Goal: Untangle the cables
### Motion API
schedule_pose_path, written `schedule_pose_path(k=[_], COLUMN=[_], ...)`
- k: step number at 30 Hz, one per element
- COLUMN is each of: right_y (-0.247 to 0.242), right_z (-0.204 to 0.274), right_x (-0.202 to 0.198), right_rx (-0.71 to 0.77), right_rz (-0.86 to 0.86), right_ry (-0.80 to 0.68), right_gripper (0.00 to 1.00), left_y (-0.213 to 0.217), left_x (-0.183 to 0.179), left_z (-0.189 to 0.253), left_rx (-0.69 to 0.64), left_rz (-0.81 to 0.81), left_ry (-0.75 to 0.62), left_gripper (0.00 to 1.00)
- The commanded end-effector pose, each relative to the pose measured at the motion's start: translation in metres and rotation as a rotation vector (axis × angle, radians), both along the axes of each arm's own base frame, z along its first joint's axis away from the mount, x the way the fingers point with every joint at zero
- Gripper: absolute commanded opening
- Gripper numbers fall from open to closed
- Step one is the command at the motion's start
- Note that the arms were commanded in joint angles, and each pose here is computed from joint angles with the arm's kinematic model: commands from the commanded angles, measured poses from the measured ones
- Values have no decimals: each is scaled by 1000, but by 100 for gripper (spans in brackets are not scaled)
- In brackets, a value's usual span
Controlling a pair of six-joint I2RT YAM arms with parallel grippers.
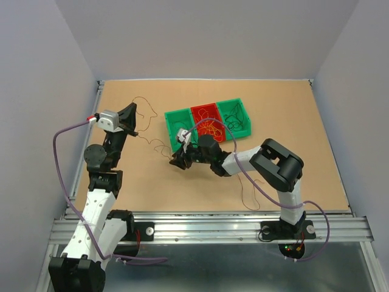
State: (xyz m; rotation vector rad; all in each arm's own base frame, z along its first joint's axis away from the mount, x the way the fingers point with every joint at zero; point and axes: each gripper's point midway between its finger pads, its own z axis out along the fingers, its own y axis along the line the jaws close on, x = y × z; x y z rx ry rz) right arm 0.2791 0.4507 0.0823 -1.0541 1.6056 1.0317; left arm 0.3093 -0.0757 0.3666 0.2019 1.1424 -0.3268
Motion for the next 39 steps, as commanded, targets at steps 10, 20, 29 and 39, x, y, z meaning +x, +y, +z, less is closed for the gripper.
schedule_pose_path(k=[10, 20, 29, 39], right_y=[-44, -68, -91, -160], right_z=[42, 84, 111, 132], right_x=[6, -5, -9, 14], right_rx=[-5, 96, 173, 240], right_rz=[-182, -261, -339, -708], right_ry=[-151, -143, -152, -147], right_gripper=[1, 0, 1, 1], left_y=[-8, -144, -158, -171], left_x=[4, -37, -5, 4], left_z=[8, -79, -113, -173], left_rx=[45, 527, 592, 807], left_rz=[-34, -648, -526, -627], left_ry=[-33, -3, 109, 303], left_gripper=[0, 32, 35, 81])
